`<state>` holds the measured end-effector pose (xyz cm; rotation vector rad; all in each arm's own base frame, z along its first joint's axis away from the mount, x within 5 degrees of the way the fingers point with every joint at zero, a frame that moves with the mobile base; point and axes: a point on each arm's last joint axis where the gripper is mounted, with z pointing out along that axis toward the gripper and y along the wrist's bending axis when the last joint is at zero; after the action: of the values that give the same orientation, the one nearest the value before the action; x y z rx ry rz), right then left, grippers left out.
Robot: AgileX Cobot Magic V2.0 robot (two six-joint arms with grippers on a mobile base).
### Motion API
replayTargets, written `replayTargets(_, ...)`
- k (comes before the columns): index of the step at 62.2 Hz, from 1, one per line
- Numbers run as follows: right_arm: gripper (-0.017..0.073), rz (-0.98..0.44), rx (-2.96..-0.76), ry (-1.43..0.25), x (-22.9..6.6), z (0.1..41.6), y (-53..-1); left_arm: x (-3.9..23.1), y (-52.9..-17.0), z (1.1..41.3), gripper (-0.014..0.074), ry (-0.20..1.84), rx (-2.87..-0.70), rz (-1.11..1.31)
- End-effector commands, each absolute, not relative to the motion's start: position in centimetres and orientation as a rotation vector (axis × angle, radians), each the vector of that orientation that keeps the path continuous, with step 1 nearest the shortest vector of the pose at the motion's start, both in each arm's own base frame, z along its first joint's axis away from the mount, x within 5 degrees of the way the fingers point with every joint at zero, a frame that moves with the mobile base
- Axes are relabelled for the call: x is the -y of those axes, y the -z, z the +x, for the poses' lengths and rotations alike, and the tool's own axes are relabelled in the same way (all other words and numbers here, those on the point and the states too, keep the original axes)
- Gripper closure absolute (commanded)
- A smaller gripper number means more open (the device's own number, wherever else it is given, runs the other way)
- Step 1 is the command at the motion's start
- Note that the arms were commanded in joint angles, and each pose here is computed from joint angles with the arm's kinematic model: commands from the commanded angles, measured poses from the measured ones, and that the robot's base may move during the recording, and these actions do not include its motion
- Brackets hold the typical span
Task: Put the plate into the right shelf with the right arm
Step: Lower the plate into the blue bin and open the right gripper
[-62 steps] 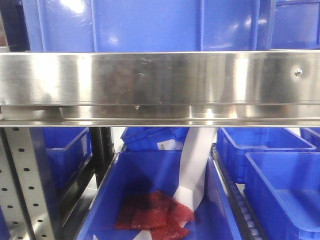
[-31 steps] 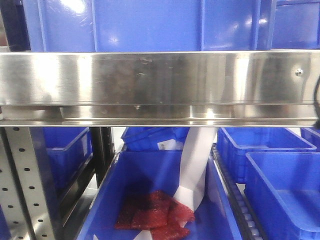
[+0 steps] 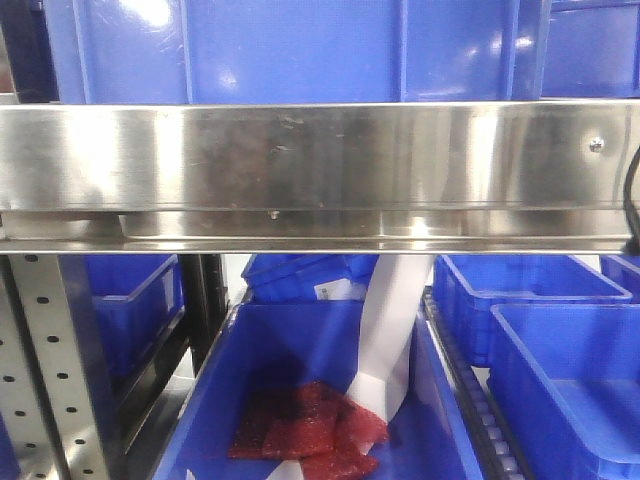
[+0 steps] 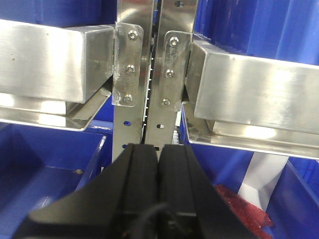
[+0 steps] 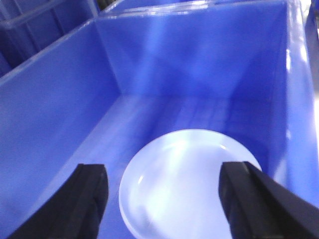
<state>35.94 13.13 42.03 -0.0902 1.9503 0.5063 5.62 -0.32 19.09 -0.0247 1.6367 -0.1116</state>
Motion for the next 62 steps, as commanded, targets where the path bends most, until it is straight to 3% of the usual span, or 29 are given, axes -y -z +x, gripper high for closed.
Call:
replayTargets(1,-0.0008,-0.080,-1.744,-0.540,-11.9,32.6,-47.9,0.3,-19.6,5.6,0.0640,0.122,-1.552,-0.026)
replayTargets(7,0.0077,-0.080,-1.723,-0.537,-10.7,30.3,-49.7,0.3,-19.6,5.6,0.0640,0.122,-1.552,-0.026)
replayTargets(20,0.0527,-0.091,-1.722,-0.529,-8.9,25.9,-52.2,0.3,-19.6,5.6,0.0640,0.122,-1.552,-0.026)
replayTargets(23,0.0491,-0.102,-1.727,-0.515,-8.6,24.8,-52.6,0.3,-19.6,5.6,0.0640,0.122,-1.552,-0.026)
replayTargets(33,0.0505,-0.125,-1.745,-0.474,-7.9,22.8,-53.2,0.3,-19.6,5.6,0.0640,0.122,-1.552,-0.026)
replayTargets(62,0.0505,-0.128,-1.764,-0.472,-7.9,22.9,-53.0,0.3,-19.6,5.6,0.0640,0.122,-1.552,-0.026)
